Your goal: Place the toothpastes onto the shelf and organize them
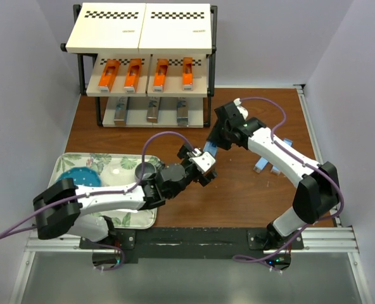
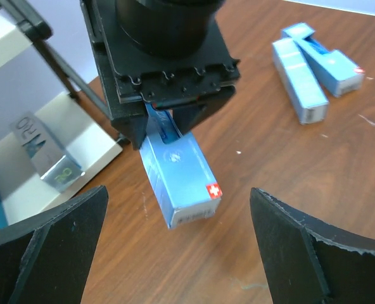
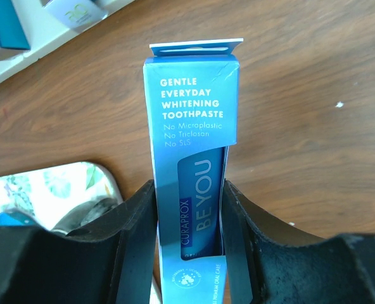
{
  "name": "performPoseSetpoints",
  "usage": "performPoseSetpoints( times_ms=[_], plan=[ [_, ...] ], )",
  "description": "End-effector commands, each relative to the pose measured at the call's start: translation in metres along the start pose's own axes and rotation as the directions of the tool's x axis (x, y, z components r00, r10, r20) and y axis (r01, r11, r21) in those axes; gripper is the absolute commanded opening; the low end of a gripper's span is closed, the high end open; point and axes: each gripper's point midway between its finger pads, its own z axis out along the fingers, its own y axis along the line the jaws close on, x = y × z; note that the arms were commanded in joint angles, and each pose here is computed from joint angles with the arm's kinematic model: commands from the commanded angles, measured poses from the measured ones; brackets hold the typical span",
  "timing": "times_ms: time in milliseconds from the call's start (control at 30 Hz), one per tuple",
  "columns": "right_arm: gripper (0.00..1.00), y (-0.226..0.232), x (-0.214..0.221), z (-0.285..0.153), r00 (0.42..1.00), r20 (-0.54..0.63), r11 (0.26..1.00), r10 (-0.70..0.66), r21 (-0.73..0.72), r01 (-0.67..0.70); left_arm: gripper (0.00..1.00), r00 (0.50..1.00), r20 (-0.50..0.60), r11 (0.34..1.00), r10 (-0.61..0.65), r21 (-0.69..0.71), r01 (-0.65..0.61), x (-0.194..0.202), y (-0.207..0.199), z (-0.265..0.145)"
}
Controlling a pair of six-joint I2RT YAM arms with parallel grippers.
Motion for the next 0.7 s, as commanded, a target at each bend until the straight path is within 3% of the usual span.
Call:
performPoseSetpoints(
  times_ms=[0,200,467,667],
  plan=[
    [0.02,0.018,-0.01,-0.018,0.997,0.049,0.995,0.067,-0.077,-0.063,1.0,0.998,0.055,0.979,-0.011,-0.201,0.022,-0.007,0.025,0.008],
    [0.02,0.018,-0.009,-0.022,0.995,0.056,0.994,0.076,-0.08,-0.072,0.98,0.999,0.033,0.967,-0.003,-0.254,0.011,0.005,0.02,0.016],
    [0.03,0.016,-0.005,-0.024,0.996,0.048,0.994,0.07,-0.083,-0.066,0.83,0.999,0.031,0.955,0.032,-0.297,-0.021,0.006,0.014,0.025],
    [0.03,0.016,-0.003,-0.024,0.997,0.042,0.994,0.072,-0.087,-0.068,0.8,0.999,0.035,0.94,0.024,-0.342,-0.01,0.002,0.012,0.031]
  ],
)
